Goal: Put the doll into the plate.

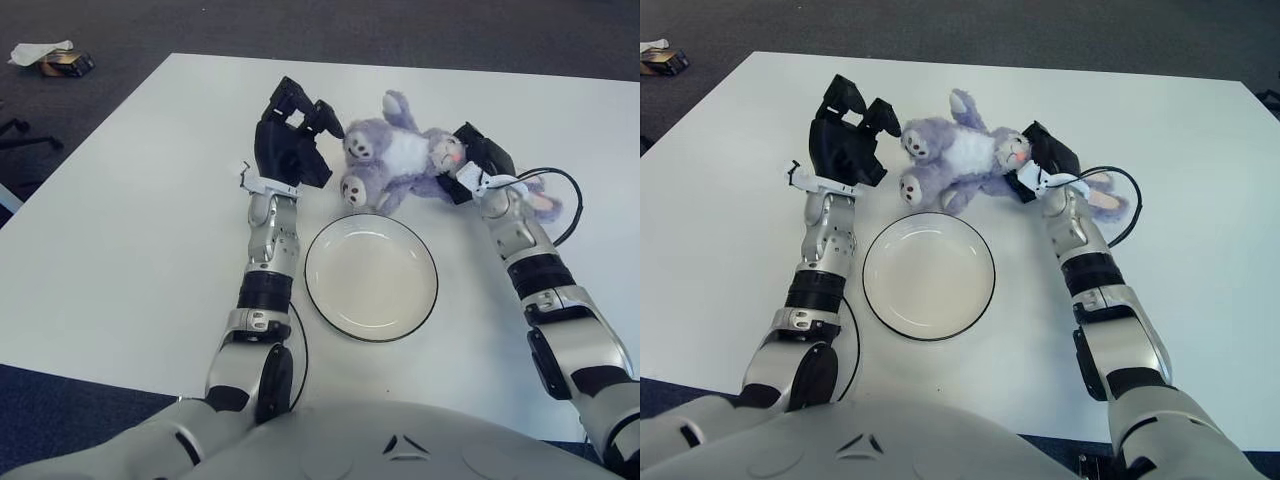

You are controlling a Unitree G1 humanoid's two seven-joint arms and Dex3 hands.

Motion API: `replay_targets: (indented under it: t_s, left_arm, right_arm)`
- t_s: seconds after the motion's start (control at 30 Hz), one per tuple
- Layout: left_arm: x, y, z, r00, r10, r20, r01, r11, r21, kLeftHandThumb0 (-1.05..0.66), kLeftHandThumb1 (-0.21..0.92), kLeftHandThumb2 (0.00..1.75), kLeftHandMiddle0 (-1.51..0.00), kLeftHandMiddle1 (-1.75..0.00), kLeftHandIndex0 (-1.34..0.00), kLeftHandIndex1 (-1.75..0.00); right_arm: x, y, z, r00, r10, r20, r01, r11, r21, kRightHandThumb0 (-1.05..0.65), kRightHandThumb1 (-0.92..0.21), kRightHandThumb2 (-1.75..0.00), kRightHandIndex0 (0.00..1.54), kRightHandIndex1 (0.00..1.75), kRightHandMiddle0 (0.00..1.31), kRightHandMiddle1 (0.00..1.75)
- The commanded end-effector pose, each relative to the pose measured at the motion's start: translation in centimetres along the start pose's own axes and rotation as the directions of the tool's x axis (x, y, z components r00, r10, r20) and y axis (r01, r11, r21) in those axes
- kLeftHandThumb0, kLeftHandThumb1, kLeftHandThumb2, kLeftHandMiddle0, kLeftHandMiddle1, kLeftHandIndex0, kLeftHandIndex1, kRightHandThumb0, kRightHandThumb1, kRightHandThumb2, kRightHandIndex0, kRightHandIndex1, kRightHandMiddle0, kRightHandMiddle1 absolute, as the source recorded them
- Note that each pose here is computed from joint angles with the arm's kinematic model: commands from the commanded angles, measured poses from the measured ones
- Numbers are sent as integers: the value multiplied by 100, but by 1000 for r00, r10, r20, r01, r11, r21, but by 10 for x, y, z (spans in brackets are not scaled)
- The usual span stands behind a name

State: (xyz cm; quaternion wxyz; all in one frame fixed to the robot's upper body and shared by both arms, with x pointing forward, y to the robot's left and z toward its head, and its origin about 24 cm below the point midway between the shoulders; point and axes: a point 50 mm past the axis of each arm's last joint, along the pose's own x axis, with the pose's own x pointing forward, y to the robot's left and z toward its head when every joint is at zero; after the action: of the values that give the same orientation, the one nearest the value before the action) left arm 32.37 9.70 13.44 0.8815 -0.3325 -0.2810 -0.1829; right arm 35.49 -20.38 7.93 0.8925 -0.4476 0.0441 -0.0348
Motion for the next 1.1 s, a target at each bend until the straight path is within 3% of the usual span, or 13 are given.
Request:
replay_targets:
  t_s: [0.0,0.2,0.4,0.5,0.6,0.73,0.9,1.07]
  left_arm:
    - [7,8,7,1000,-3,13,4,999,-38,-1,-7,171,-91,-174,-73,-160]
    - [19,25,17,997,67,38,-66,997,-40,-2,-5,167,-89,-175,-74,-155]
    - [22,46,14,980,196,15,-197,978,71,-1,-6,172,-91,-175,-69,-165]
    - [6,52,-1,976,219,-13,-216,970,113,-1,-4,172,-90,-175,-65,-170]
    - [-7,55,-11,978,208,-35,-200,966,164,-1,6,162,-83,-175,-55,-173]
    - [-8,58,-7,985,172,-33,-160,959,233,-1,20,147,-73,-175,-44,-174]
    - [-13,68,-2,985,164,-49,-140,939,314,-1,26,141,-69,-174,-39,-175]
    - [-19,74,-3,981,176,-77,-137,923,361,-1,27,138,-57,-174,-48,-175]
  right_arm:
    - [-14,24,-34,974,151,-168,-148,988,33,0,-1,-163,87,162,63,175]
    - [-10,15,-30,966,192,-175,-181,980,79,0,0,-165,85,166,64,175]
    - [-11,-8,-21,966,219,-134,-202,971,129,0,0,-165,85,166,64,175]
    - [-13,-19,-15,967,228,-111,-210,966,150,0,0,-164,85,165,64,175]
    - [-14,-25,-10,968,233,-88,-217,962,163,0,-1,-164,86,165,64,175]
    - [-16,-29,-7,970,234,-65,-221,962,161,0,-1,-163,85,164,63,175]
    - [-20,-38,0,974,228,-12,-223,959,177,0,-1,-163,86,164,63,175]
    - [-26,-44,4,976,211,48,-216,952,215,0,2,-165,90,160,65,175]
